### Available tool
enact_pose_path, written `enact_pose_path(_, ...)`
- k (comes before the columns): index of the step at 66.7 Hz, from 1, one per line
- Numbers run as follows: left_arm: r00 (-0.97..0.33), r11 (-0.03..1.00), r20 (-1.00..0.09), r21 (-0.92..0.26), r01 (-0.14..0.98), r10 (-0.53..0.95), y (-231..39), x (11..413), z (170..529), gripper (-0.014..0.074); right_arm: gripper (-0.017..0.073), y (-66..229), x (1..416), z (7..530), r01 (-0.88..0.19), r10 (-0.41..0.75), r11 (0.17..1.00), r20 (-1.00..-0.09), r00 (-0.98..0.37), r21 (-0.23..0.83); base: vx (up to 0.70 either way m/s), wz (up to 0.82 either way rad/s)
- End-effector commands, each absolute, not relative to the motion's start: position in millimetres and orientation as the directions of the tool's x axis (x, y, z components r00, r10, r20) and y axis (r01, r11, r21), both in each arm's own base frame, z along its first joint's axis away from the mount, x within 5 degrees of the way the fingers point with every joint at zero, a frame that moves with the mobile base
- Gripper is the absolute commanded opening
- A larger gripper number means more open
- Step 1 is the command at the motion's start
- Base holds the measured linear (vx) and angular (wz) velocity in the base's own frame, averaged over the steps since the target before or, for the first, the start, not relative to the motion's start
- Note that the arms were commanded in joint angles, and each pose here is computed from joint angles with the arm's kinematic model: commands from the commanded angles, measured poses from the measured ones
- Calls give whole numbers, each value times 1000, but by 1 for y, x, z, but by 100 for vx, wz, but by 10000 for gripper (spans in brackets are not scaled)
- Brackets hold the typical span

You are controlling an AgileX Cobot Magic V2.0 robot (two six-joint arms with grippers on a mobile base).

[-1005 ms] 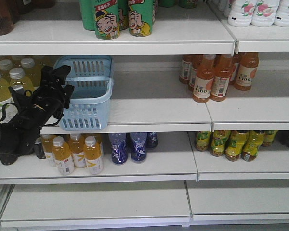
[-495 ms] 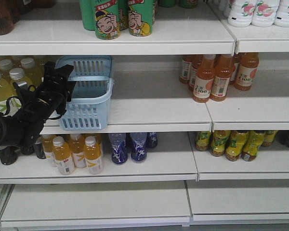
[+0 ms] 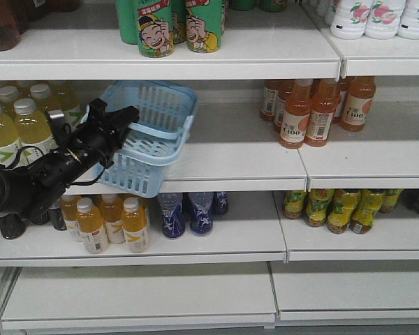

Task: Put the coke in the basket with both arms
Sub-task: 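Grasp the basket handle with the left gripper and lift it off the shelf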

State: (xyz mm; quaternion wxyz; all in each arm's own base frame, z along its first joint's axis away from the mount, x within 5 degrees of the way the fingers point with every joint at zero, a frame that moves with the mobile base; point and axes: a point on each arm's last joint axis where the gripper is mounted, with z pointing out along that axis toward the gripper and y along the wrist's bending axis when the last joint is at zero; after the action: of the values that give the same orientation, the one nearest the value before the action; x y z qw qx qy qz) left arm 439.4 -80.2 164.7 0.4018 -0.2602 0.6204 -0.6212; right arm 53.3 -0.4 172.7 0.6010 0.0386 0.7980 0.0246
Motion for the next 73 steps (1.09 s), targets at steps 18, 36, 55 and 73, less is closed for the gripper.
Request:
enact_pose_path(18,-910,-83,-199,-966,245,-364,-122,394,205,-8,-4,-1,54,176,32,77,997,-977,-199,72,0,0)
enact_pose_path(36,-891,-58,-440,-892,448,-109,-166,341,275,-8,-4,-1,54,176,32,77,997,-976,-201,72,0,0)
enact_pose_path(55,-745,-124,-665,-745,656,49,-189,269,352,-8,-4,-1,54,176,32,77,997,-976,-202,72,0,0)
enact_pose_path(73,-621,-219,-780,-620,753,72,-193,213,401,-8,-4,-1,54,176,32,77,997,-976,-202,72,0,0)
